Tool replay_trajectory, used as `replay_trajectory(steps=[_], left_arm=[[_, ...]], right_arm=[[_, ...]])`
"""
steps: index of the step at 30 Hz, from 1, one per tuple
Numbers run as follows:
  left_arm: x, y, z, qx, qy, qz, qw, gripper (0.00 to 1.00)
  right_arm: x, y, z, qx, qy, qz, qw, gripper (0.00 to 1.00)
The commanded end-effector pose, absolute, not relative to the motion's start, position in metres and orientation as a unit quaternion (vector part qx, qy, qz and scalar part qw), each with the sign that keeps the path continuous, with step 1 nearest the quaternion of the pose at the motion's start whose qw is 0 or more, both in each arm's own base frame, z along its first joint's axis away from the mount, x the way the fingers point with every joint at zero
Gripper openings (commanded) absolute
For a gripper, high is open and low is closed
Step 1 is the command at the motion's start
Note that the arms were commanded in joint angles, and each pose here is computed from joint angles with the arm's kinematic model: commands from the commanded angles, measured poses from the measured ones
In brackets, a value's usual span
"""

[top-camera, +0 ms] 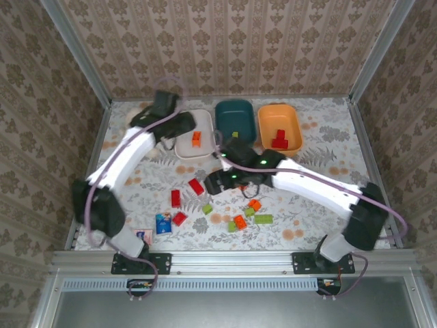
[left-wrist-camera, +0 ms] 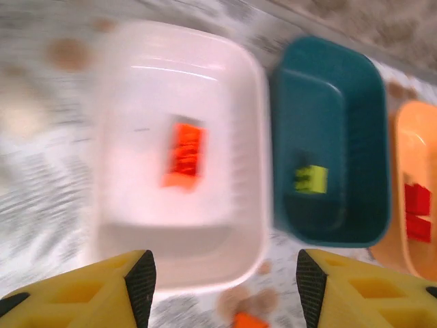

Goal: Sort the legos into containers by color

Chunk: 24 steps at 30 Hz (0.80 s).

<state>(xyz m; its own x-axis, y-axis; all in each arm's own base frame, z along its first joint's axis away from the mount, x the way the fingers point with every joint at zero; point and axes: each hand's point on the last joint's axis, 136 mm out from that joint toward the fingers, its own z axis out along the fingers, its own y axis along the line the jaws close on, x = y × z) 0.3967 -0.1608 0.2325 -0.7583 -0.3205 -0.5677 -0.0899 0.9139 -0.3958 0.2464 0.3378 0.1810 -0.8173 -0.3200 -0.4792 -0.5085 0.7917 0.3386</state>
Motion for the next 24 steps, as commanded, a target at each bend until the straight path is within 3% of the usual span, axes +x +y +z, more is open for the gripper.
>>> replay_trajectory(steps=[1,7,11,24], left_arm=[[0.331,-0.106,0.215,-0.171,0.928,-0.121,0.309,0.59],[0.191,-0.017,0.202,-0.289,0.907,-0.051,0.303,0.56],[0.144,-0.006,0.193,-0.303,0.904,-0.072,0.293,0.55],[0.113,-0.006,0.192,-0.28,0.913,-0.09,0.284,0.55]], right_arm=[[0.249,0.381,0.163,-0.222,0.93,0.226,0.185,0.83],[0.254,0.432,0.104,-0.154,0.962,0.192,0.117,0.81],[0.262,0.455,0.081,-0.134,0.971,0.165,0.108,0.83],[0.269,0.485,0.028,-0.114,0.978,0.147,0.092,0.75]])
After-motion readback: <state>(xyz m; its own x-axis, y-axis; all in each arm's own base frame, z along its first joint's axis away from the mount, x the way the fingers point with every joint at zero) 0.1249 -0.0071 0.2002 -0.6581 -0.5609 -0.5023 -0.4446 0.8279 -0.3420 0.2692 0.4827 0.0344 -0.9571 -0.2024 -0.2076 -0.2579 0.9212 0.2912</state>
